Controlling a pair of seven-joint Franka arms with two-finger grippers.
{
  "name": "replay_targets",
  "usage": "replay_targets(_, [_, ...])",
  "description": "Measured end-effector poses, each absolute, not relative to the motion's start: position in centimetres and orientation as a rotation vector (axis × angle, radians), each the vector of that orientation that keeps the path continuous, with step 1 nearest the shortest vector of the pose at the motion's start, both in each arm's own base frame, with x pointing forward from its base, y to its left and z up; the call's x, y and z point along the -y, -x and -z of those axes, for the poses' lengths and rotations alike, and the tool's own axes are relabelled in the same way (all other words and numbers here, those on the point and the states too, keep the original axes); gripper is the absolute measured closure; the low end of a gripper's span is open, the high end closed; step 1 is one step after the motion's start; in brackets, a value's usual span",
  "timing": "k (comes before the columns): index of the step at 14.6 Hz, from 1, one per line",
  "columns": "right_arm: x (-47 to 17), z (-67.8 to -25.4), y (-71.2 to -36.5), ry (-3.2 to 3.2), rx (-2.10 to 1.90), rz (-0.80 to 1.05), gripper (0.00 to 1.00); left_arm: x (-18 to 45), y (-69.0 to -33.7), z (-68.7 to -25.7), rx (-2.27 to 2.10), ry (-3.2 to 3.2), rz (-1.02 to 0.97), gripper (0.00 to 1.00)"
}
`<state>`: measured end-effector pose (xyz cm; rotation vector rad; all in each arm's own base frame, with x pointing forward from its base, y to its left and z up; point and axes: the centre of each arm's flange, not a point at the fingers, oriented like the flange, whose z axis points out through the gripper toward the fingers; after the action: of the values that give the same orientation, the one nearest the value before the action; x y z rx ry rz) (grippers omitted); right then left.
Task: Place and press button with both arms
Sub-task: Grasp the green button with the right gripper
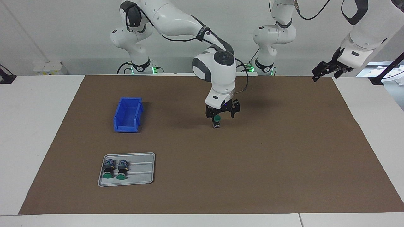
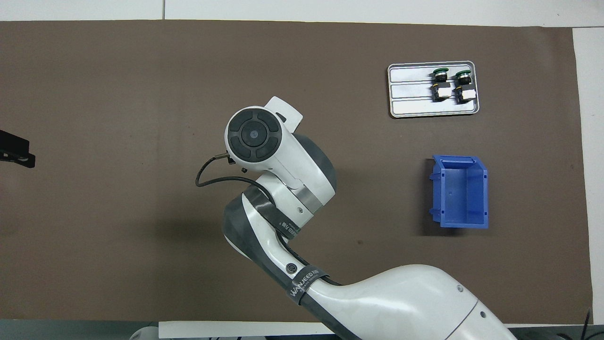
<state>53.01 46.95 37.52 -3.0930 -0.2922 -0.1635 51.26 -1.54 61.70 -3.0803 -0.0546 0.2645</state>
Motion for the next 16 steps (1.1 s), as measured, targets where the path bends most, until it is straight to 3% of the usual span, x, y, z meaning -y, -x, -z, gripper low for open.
replay_targets(10, [-46.0, -31.5, -51.0, 3.118, 0.296, 0.146, 0.01, 1.6, -51.3, -61.7, 0.054, 3.079, -0.264, 0.0])
replay_targets(11, [-45.9, -31.5, -50.9, 3.118, 0.294, 0.143, 0.04, 1.6, -51.3, -61.7, 0.054, 3.079, -0.264, 0.0])
replay_targets(13, [-45.9, -31.6, -50.8, 3.113, 0.274, 0.135, 0.22, 1.6, -51.3, -61.7, 0.054, 3.078, -0.264, 0.0])
replay_targets(14, [-45.9, -31.6, -50.8, 3.106, 0.26, 0.124, 0.23, 1.6, -51.3, -61.7, 0.054, 3.078, -0.264, 0.0])
replay_targets(16, [-45.9, -31.7, -50.6, 3.092, 0.234, 0.099, 0.41, 1.6, -51.3, -61.7, 0.055, 3.078, -0.264, 0.0])
